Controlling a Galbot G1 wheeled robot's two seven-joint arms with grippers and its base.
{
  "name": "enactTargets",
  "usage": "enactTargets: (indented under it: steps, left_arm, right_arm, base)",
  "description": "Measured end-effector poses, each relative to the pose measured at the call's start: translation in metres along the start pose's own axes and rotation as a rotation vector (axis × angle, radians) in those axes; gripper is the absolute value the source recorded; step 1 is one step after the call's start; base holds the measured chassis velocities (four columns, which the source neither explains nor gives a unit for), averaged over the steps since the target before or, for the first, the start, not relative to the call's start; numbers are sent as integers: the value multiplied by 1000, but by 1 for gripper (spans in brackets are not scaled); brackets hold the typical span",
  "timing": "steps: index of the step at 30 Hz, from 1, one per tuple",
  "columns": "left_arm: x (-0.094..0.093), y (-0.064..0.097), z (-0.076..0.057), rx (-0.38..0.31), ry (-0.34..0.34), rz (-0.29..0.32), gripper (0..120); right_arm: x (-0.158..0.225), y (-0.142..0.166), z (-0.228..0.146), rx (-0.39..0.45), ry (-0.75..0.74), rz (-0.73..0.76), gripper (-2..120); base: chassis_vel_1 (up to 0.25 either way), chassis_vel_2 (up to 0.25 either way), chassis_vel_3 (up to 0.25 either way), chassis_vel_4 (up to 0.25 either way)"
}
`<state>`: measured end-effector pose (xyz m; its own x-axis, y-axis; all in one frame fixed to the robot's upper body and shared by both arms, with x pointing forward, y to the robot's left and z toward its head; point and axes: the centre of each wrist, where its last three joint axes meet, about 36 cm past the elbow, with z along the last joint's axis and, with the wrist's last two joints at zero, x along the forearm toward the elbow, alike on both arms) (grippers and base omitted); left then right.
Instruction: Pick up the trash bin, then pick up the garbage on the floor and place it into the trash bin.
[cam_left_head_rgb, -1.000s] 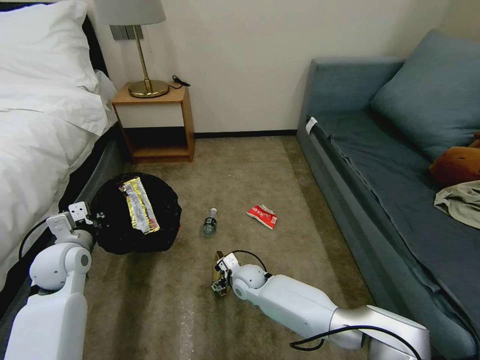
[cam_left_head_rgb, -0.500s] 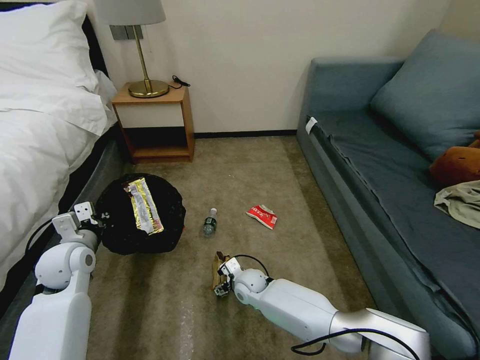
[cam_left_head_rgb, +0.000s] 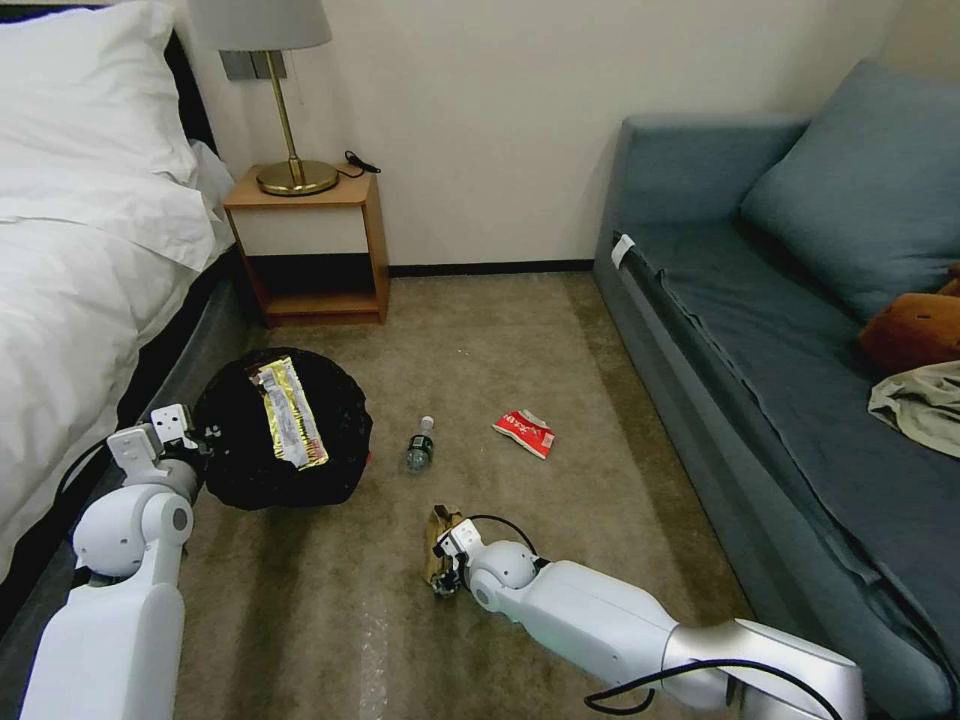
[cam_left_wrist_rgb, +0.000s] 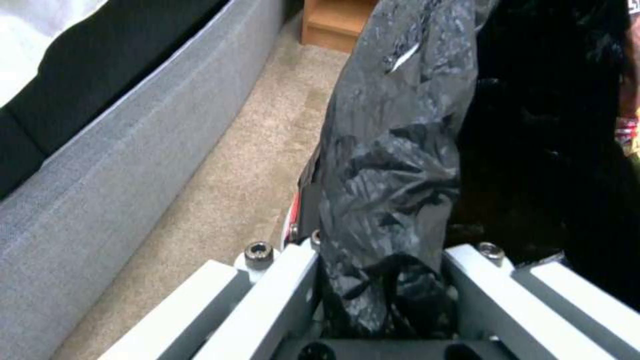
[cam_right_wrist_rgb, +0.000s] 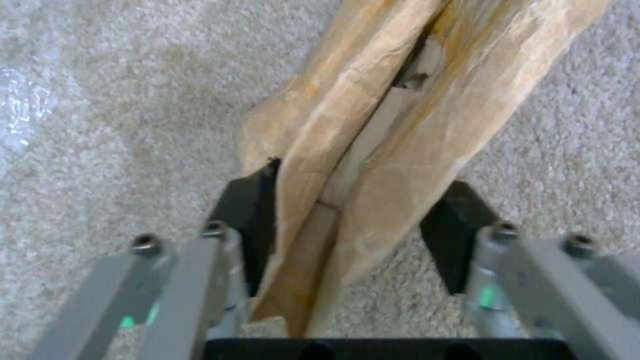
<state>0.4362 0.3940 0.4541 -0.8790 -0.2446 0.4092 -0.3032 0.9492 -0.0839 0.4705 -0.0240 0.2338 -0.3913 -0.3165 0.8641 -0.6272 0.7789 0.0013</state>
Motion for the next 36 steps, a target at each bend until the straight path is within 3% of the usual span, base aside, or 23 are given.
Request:
enactTargets:
  steps: [14,28,36]
  left_arm:
    - [0,4,2,6,3,-3,2]
    - [-11,14,9,10,22,-24,2]
    - [-12,22,8,-1,26,-37,2]
  right_arm:
    - [2,0,-6,-11,-26,2,1]
    - [17,-14,-29,-59,-96,9,0]
    - [31,-40,-51,-99,-155,39,0]
  base:
    - [0,0,0,0]
    - [0,0,0,0]
    - [0,0,0,0]
